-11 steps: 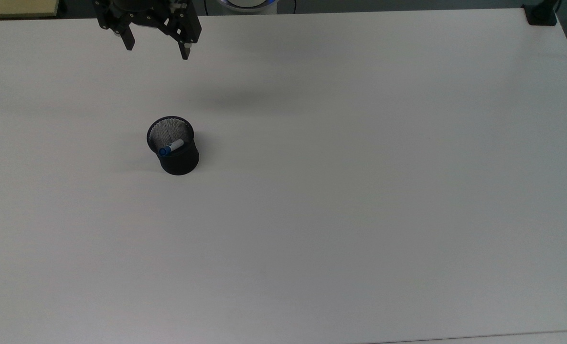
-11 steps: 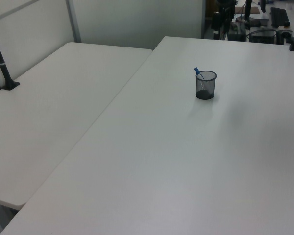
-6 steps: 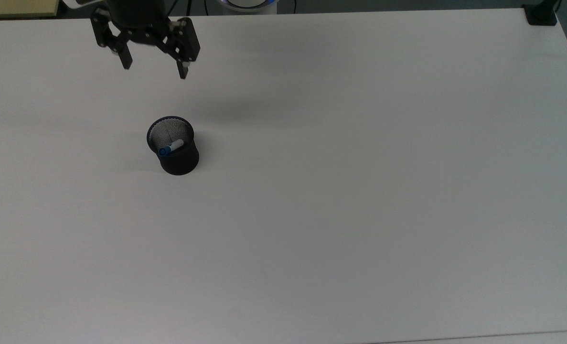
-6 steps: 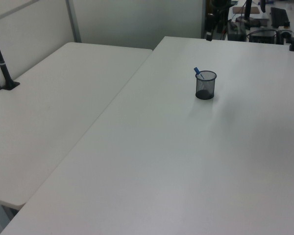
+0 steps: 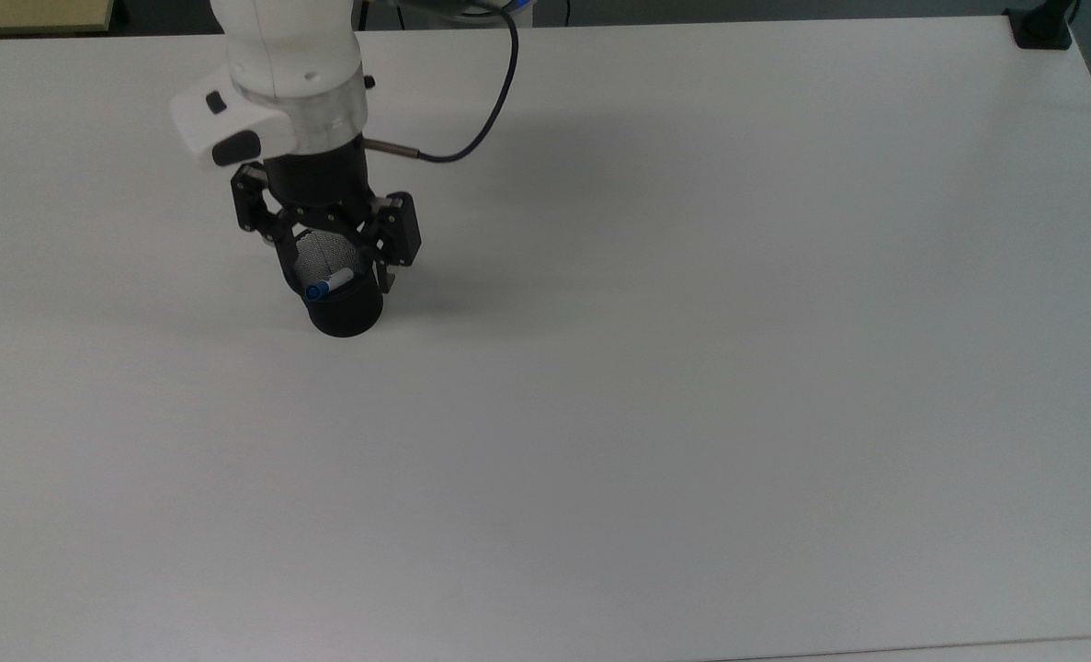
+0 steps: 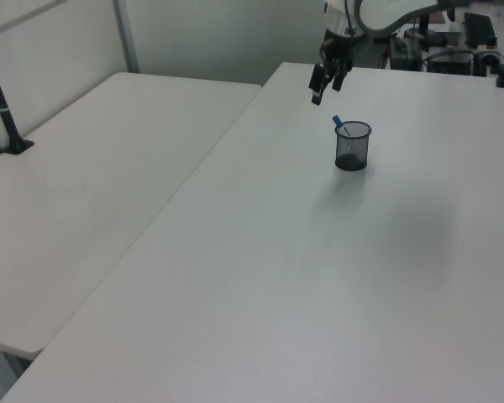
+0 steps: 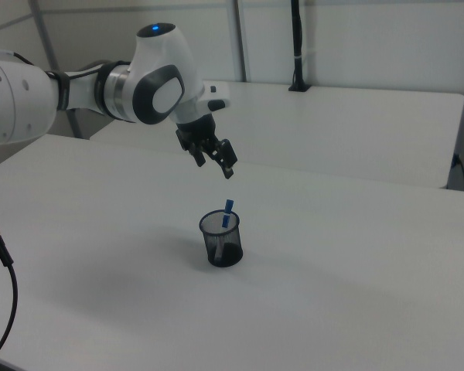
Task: Remove the marker
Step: 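Lower the open gripper over the blue-capped marker in the cup, then descend further and close the gripper on the marker's cap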
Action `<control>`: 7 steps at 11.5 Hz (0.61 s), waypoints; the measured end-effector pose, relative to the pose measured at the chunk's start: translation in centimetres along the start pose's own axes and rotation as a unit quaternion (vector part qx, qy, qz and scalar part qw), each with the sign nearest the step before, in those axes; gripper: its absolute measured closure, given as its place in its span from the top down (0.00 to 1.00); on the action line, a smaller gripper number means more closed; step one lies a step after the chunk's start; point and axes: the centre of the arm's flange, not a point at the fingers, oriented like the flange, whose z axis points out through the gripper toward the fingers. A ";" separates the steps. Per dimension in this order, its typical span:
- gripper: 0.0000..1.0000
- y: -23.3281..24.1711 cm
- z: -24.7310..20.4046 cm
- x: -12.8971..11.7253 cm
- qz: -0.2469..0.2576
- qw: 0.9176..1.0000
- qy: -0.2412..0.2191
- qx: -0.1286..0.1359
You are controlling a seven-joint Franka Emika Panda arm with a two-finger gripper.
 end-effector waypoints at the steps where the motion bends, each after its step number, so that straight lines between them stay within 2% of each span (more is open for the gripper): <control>1: 0.96 -0.1 0.8 0.2 0.000 1.000 0.004 0.000; 3: 0.91 -0.1 1.3 0.3 -0.018 1.000 0.005 -0.001; 5: 0.90 0.0 1.4 0.3 -0.050 0.999 0.004 -0.002; 7: 0.90 0.4 1.7 0.2 -0.057 0.998 -0.001 -0.004</control>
